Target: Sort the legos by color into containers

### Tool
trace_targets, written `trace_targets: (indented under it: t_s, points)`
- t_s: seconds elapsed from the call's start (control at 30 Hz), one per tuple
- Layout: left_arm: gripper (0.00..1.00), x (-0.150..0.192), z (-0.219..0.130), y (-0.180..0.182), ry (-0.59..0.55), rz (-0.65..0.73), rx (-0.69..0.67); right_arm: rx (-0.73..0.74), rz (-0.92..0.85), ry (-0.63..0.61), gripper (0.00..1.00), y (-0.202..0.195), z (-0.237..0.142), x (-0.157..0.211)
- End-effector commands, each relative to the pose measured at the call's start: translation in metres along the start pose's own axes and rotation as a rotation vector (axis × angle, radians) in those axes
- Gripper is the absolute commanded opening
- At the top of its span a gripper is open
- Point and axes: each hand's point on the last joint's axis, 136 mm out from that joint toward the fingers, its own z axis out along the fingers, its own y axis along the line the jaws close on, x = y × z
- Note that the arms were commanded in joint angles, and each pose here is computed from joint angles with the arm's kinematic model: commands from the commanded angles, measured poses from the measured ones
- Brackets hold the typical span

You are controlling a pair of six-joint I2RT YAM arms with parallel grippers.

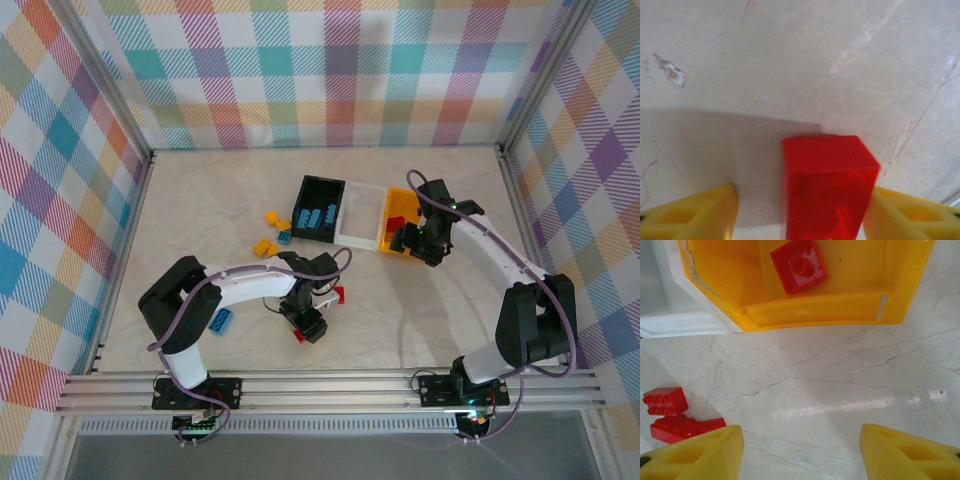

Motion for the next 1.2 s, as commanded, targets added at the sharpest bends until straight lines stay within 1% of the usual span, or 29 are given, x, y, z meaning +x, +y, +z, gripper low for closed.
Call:
trace_targets:
  t_s: [0.0,0.03,0.1,0.2,0.37,0.47,0.6,0.67,0.77,0.83,0.9,1.0,1.1,1.17]
  points:
    - [0.56,0.014,0.01,-0.014,0.066,0.002,0.063,-0.02,-0.01,-0.02,0.64,0.009,-0.005,-0.008]
    - [0.53,0.013,0.009,-0.014,0.062,0.0,0.059,-0.021,-0.011,-0.017,0.64,0.009,-0.005,-0.009]
    - [0.49,0.013,0.008,-0.013,0.058,-0.006,0.055,-0.026,-0.013,-0.021,0.64,0.012,-0.006,-0.011]
    - [0.4,0.011,0.004,-0.013,0.048,-0.017,0.05,-0.03,-0.015,-0.027,0.64,0.014,-0.009,-0.013]
    - [0.34,0.001,-0.012,-0.008,0.006,-0.043,0.018,-0.032,-0.035,-0.04,0.65,0.014,-0.017,-0.014]
    - [0.33,-0.016,-0.033,-0.001,-0.062,-0.087,0.014,-0.031,-0.05,-0.066,0.65,0.012,-0.03,-0.013]
    - [0.33,-0.06,-0.077,0.009,-0.197,-0.15,0.04,-0.082,-0.062,-0.158,0.65,0.007,-0.059,-0.014]
    - [0.34,-0.091,-0.1,0.013,-0.272,-0.166,0.049,-0.124,-0.112,-0.244,0.65,0.008,-0.077,-0.014]
    - [0.34,-0.136,-0.121,0.018,-0.345,-0.189,0.057,-0.186,-0.193,-0.414,0.66,0.011,-0.107,-0.014]
    - [0.34,-0.171,-0.132,0.017,-0.394,-0.193,0.074,-0.235,-0.235,-0.519,0.7,0.011,-0.123,-0.009]
    - [0.34,-0.204,-0.149,0.015,-0.458,-0.193,0.094,-0.287,-0.279,-0.588,0.73,0.014,-0.132,-0.002]
    - [0.34,-0.248,-0.156,0.015,-0.518,-0.214,0.117,-0.353,-0.327,-0.619,0.74,0.017,-0.135,0.012]
    - [0.33,-0.284,-0.155,0.025,-0.584,-0.311,0.178,-0.384,-0.338,-0.593,0.74,0.018,-0.133,0.023]
    - [0.33,-0.301,-0.155,0.027,-0.629,-0.34,0.195,-0.411,-0.35,-0.573,0.74,0.021,-0.133,0.028]
